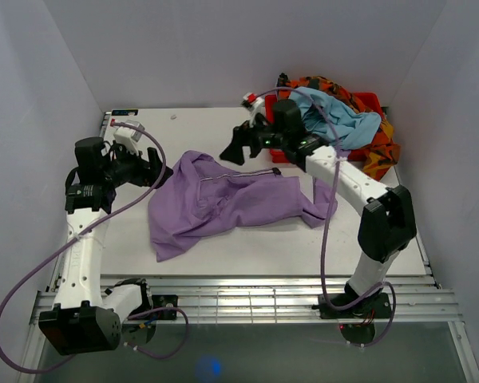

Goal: Fold and stack the trousers
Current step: Move the trousers to the center of the board

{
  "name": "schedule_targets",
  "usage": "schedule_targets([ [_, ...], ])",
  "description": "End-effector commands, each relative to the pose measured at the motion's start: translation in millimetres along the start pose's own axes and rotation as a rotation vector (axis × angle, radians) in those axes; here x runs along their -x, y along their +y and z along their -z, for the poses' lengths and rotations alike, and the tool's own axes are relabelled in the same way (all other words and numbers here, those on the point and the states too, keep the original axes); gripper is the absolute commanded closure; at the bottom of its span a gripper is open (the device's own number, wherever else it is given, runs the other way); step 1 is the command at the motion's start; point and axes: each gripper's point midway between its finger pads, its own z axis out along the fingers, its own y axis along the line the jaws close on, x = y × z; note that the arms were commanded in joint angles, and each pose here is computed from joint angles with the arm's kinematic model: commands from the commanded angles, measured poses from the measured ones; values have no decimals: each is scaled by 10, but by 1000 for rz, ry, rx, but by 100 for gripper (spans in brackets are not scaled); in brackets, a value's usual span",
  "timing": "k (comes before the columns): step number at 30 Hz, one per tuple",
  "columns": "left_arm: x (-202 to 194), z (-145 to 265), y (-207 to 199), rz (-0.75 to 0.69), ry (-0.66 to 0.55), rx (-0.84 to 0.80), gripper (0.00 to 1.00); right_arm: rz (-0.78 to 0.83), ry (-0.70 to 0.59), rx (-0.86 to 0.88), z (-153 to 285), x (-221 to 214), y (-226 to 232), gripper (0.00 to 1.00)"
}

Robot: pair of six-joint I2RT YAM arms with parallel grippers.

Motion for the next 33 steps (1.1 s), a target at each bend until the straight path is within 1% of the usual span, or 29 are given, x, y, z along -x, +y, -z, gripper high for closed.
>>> schedule_targets([
  [1,18,6,-171,-65,13,-123,7,36,49,-273,1032,185,-827,9],
  [2,9,-11,-169,-64,17,-130,7,-15,63,-435,1480,55,-1259,11],
  [3,11,-25,-163,-62,18,-131,7,-62,80,-513,1735,-91,-1452,12],
  [4,-2,-59,-134,-46,26,-126,7,-109,87,-576,2007,-206,-1530,14],
  [5,16,-75,-116,-44,20,-121,7,-207,105,-673,2379,-541,-1768,16],
  [7,14,-106,-81,-31,14,-107,7,-290,102,-784,2740,-799,-1906,19],
  [8,59,-121,-52,-23,-7,-90,7,-323,84,-842,2943,-889,-1961,19],
  [9,60,-134,-39,-13,-13,-83,7,-370,109,-848,2957,-1144,-1953,20],
  [12,74,-173,6,20,-25,-63,7,-378,83,-860,2937,-1294,-1980,20],
  [13,108,-171,12,22,-31,-58,7,-428,83,-868,2908,-1470,-1973,19],
  [14,110,-177,42,26,-28,-43,7,-410,58,-881,2897,-1467,-2039,19],
  [17,166,-145,67,15,-40,-17,7,-465,81,-913,2866,-1744,-2150,18],
  [18,185,-127,75,6,-47,-5,7,-459,75,-920,2860,-1767,-2198,17],
  [19,195,-114,80,4,-51,2,7,-480,96,-925,2836,-1911,-2223,17],
  [20,191,-111,88,1,-51,6,7,-474,106,-949,2842,-1967,-2260,17],
  [21,194,-108,96,0,-52,13,7,-450,88,-957,2832,-1951,-2316,17],
  [22,200,-106,101,0,-53,16,7,-456,103,-956,2801,-2063,-2320,17],
  [23,191,-111,104,3,-51,16,7,-444,105,-957,2782,-2087,-2346,18],
  [24,188,-119,111,5,-49,17,6,-422,96,-954,2748,-2063,-2383,21],
  [26,173,-154,137,20,-39,19,7,-428,115,-918,2620,-2138,-2381,25],
  [27,157,-173,152,24,-33,21,7,-431,119,-904,2570,-2157,-2379,35],
  [29,117,-231,216,34,-12,33,7,-441,136,-842,2406,-2205,-2348,49],
  [30,125,-243,238,32,-9,39,7,-460,145,-818,2339,-2241,-2337,62],
  [32,72,-304,294,31,20,42,7,-472,149,-748,2216,-2204,-2247,77],
  [33,66,-319,307,30,27,42,7,-472,135,-725,2199,-2144,-2196,87],
])
